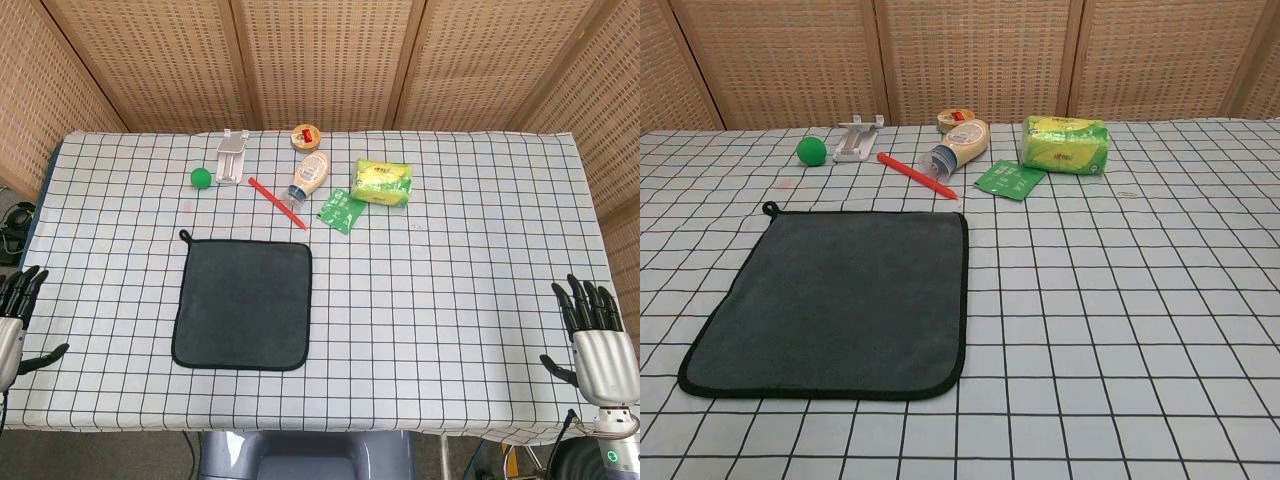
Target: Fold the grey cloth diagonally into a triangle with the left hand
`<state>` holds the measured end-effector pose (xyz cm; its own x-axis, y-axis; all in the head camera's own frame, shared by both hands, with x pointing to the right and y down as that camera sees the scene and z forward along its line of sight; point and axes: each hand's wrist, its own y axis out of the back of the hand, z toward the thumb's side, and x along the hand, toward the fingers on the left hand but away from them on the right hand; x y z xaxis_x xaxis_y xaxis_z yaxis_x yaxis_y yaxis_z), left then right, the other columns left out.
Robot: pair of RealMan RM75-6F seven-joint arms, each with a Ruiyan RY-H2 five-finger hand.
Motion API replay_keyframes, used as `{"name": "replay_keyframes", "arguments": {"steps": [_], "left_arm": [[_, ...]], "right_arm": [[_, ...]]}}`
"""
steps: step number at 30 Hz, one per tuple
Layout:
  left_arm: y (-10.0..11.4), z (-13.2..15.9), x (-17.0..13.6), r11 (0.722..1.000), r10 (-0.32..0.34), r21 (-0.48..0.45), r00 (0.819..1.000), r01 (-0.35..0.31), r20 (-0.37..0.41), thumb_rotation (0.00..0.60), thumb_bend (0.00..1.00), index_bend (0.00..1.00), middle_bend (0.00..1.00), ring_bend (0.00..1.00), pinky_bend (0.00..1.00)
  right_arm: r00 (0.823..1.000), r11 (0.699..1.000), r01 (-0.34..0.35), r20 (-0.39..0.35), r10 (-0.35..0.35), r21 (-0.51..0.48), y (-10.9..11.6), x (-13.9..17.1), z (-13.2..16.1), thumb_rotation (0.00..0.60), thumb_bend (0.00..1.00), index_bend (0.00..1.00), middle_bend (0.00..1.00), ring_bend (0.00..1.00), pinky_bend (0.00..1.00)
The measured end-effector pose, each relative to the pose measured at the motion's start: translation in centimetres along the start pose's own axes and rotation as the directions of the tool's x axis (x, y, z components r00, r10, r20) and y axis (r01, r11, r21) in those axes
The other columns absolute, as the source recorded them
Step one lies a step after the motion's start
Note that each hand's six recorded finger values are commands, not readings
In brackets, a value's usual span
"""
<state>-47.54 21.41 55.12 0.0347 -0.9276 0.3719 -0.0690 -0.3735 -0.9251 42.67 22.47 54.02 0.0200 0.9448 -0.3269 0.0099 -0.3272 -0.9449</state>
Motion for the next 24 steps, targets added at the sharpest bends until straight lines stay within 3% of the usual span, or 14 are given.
{"name": "replay_keyframes", "arguments": {"steps": [8, 14, 17, 24], "left_arm": [[-0.9, 0.3, 0.1, 0.999, -0.033, 0.005, 0.999, 0.033, 0.009, 0.6, 0.0, 0.0, 0.0, 0.0, 0.0], [-1.9, 2.5, 2.2, 0.996, -0.084, -0.011, 0.994, 0.085, 0.074, 0.6, 0.02, 0.0, 0.0, 0.0, 0.0], [-1.9, 4.7, 4.4, 0.995, -0.103, -0.001, 0.986, 0.104, 0.131, 0.6, 0.13, 0.01, 0.0, 0.0, 0.0], [-1.9, 11.0, 11.2, 0.986, -0.168, 0.059, 0.951, 0.158, 0.26, 0.6, 0.42, 0.29, 0.0, 0.0, 0.0]], "right_arm": [[1.0, 1.0, -0.001, -0.013, 0.001, -0.002, 0.1, 0.0, 0.2, 0.6, 0.0, 0.06, 0.0, 0.0, 0.0], [1.0, 1.0, -0.006, -0.008, 0.006, -0.004, 0.1, 0.0, 0.0, 0.6, 0.0, 0.08, 0.0, 0.0, 0.0], [1.0, 1.0, -0.013, -0.005, 0.013, -0.004, 0.0, -0.1, -0.1, 0.6, 0.0, 0.08, 0.0, 0.0, 0.0], [0.999, 0.999, -0.033, 0.025, 0.033, -0.009, -0.3, -0.7, -0.8, 0.6, 0.0, 0.08, 0.0, 0.0, 0.0]]}}
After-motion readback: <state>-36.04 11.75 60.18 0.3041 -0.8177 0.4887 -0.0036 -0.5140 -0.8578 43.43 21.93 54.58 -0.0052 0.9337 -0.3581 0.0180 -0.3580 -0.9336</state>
